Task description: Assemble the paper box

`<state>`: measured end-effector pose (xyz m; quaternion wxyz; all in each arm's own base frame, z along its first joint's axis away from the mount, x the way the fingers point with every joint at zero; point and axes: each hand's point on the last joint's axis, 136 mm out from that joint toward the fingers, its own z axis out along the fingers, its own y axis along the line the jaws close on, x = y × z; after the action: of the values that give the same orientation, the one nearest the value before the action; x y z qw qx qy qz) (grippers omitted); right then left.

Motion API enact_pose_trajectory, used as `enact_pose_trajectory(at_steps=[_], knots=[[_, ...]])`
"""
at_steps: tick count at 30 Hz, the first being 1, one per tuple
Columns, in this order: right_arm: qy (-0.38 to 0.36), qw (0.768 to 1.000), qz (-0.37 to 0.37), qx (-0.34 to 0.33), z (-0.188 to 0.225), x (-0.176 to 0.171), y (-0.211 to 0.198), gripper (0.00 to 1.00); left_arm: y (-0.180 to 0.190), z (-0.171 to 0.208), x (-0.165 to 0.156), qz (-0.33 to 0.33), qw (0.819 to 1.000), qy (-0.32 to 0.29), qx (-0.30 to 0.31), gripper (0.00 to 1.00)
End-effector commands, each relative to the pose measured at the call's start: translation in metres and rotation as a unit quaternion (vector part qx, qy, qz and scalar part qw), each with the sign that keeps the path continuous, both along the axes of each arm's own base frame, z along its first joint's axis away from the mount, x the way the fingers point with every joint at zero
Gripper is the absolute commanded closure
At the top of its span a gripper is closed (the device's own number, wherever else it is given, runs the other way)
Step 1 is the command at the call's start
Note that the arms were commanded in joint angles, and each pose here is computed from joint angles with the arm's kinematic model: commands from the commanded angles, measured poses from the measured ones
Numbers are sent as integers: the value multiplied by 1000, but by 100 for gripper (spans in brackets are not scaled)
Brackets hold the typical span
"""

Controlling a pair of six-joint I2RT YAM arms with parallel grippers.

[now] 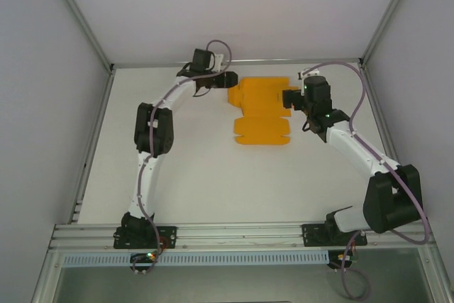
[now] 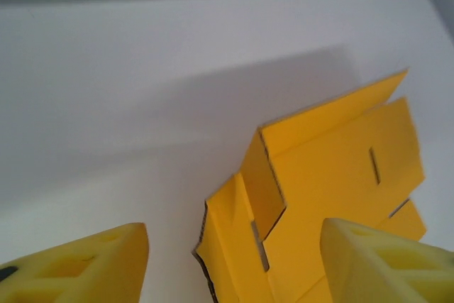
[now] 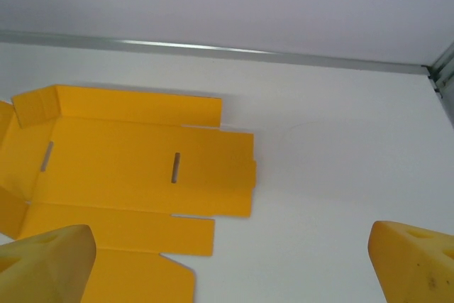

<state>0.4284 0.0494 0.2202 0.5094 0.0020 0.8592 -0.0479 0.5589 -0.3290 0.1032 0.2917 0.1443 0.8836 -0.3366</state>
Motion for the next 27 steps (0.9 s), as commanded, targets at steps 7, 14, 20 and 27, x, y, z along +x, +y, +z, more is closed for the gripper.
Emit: enact_pose_trajectory(at_steps=[7, 14, 20, 27], knots=[[31, 998, -18, 58, -18, -21, -13, 1, -6, -18, -24, -33, 998, 28, 47, 100], [42, 987, 153, 8, -2, -33, 7, 1, -2, 29, -75, -139, 982, -117, 42, 100], [96, 945, 311, 23, 0, -56, 48, 17, 13, 70, -128, -149, 957, -249, -25, 100], [143, 909, 393, -10, -11, -79, 88, 24, 24, 80, -152, -143, 946, -288, -44, 100]])
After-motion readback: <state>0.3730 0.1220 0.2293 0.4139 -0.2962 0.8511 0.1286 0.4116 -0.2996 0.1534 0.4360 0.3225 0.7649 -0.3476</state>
